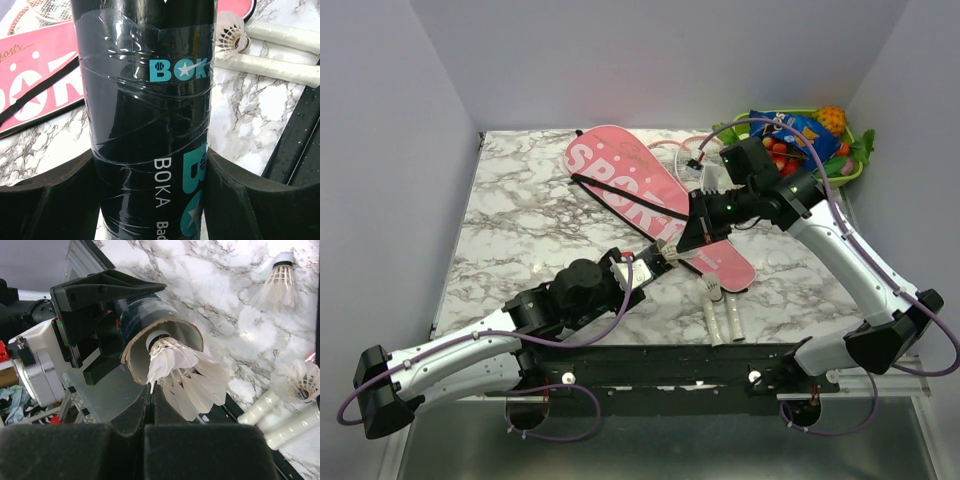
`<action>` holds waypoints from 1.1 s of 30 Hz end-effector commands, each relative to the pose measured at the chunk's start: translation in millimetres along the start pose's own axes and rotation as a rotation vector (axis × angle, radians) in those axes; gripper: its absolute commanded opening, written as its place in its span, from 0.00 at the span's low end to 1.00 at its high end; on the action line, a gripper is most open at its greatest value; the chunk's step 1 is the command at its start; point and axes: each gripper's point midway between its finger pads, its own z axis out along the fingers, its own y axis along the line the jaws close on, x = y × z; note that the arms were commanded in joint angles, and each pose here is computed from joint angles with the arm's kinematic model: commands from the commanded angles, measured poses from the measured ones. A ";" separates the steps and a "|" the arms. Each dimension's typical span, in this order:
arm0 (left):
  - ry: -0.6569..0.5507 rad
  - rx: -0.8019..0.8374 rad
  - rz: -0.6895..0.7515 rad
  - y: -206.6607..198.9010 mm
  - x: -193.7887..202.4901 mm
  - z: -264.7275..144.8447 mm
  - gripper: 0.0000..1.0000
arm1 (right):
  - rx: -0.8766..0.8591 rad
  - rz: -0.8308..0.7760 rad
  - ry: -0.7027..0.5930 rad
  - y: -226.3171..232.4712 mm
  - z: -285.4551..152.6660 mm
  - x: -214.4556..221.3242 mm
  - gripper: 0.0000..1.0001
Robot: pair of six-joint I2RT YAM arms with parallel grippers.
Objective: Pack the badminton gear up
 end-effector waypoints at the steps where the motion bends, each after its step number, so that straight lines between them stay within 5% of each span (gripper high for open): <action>1: -0.085 0.022 -0.034 -4.1 -18.8 -1.9 0.00 | -0.071 -0.019 0.006 17.6 9.5 -6.2 0.01; 20: -0.210 -0.012 -0.076 4.6 -51.9 -10.4 0.00 | -0.411 0.046 0.177 44.7 63.1 26.9 0.01; 23: -0.223 -0.023 -0.088 6.8 -55.5 -11.5 0.00 | -0.423 0.055 0.184 45.3 65.2 30.5 0.08; 27: -0.238 -0.036 -0.105 9.4 -58.3 -14.8 0.00 | -0.397 0.026 0.140 45.8 57.8 28.2 0.36; 33: -0.227 -0.053 -0.120 11.4 -51.1 -20.4 0.00 | -0.336 0.003 0.077 47.6 38.9 16.7 0.41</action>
